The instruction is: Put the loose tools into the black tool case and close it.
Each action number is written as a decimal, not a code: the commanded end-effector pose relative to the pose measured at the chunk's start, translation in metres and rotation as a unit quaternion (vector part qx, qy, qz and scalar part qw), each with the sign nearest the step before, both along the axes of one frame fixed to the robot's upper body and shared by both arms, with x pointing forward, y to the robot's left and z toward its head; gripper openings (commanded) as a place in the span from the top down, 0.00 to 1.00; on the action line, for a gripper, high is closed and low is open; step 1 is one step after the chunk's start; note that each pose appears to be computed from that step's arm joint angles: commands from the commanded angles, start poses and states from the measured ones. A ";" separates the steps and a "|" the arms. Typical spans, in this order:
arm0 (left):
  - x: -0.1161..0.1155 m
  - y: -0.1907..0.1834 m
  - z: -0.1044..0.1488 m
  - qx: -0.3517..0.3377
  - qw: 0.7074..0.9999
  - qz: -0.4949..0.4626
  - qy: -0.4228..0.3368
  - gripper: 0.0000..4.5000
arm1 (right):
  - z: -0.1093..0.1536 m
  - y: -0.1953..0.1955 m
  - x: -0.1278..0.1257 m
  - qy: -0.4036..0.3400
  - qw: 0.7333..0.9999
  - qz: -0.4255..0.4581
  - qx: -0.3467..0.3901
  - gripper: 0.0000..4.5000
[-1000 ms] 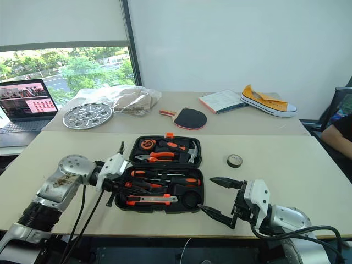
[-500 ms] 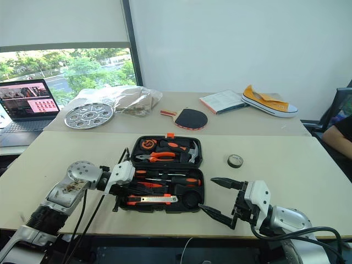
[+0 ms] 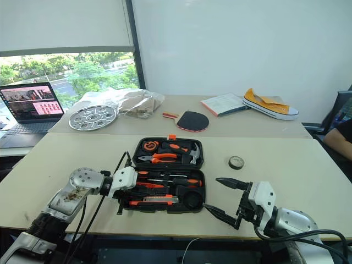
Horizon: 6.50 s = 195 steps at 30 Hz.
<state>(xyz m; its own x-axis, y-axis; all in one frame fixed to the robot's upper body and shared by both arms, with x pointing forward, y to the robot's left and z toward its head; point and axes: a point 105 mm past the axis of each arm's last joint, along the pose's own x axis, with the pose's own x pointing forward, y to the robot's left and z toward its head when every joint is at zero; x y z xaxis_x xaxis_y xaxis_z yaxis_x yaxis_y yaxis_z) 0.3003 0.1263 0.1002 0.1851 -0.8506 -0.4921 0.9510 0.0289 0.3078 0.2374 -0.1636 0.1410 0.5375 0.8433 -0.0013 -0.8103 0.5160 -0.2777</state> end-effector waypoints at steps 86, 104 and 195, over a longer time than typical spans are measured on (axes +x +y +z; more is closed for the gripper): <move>-0.037 0.089 0.029 -0.199 0.974 0.090 0.050 0.00 | -0.024 0.062 0.037 0.228 0.907 0.118 -0.333 1.00; -0.028 0.096 0.041 -0.213 0.967 0.138 0.026 0.00 | 0.015 0.061 0.033 0.224 0.924 0.183 -0.252 0.48; 0.045 0.092 0.021 -0.103 0.831 0.484 0.253 0.95 | -0.010 0.029 0.128 0.443 0.865 -0.217 -0.091 1.00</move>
